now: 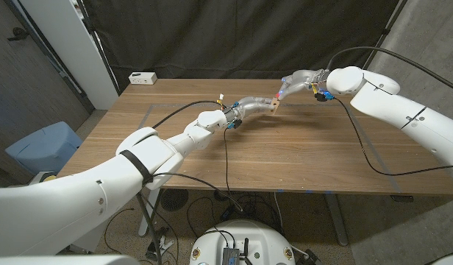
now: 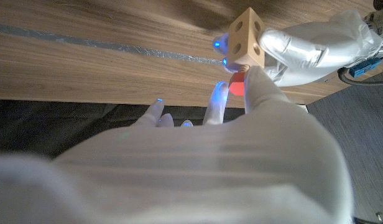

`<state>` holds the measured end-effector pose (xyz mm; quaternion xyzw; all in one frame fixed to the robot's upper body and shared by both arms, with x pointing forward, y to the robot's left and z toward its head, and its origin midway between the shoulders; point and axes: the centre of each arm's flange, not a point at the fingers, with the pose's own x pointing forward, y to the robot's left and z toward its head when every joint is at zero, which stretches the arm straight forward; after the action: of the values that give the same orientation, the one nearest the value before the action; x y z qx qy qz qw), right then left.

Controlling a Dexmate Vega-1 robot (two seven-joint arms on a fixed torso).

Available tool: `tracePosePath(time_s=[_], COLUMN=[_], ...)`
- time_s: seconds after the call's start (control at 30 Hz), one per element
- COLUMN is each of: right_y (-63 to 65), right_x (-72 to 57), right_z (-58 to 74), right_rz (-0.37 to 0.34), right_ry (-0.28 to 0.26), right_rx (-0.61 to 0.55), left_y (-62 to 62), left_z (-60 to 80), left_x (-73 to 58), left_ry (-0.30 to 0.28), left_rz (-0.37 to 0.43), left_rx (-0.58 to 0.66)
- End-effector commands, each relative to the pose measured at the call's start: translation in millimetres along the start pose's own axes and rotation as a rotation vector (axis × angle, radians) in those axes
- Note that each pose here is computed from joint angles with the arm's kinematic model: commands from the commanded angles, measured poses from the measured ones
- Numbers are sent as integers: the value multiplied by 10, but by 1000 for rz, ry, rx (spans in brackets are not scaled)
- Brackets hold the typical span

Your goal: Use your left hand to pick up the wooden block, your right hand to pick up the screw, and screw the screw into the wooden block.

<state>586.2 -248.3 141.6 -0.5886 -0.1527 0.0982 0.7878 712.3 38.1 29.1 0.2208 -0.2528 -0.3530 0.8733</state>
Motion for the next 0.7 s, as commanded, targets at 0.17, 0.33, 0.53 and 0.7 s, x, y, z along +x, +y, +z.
tracePosePath(time_s=[0.17,0.33,0.53,0.7], right_y=[-11,-17,-16,-16], right_x=[51,57,65,76], right_z=[34,34,35,37], right_rz=[2,-3,-10,-11], right_ry=[-5,-9,-7,-1], right_rx=[-7,-6,-5,-7], left_y=[17,25,32,27], left_z=[8,6,4,-1], left_x=[17,27,41,53], left_ry=[11,20,32,40], left_rz=[5,8,12,15], left_rx=[-1,0,-2,-6])
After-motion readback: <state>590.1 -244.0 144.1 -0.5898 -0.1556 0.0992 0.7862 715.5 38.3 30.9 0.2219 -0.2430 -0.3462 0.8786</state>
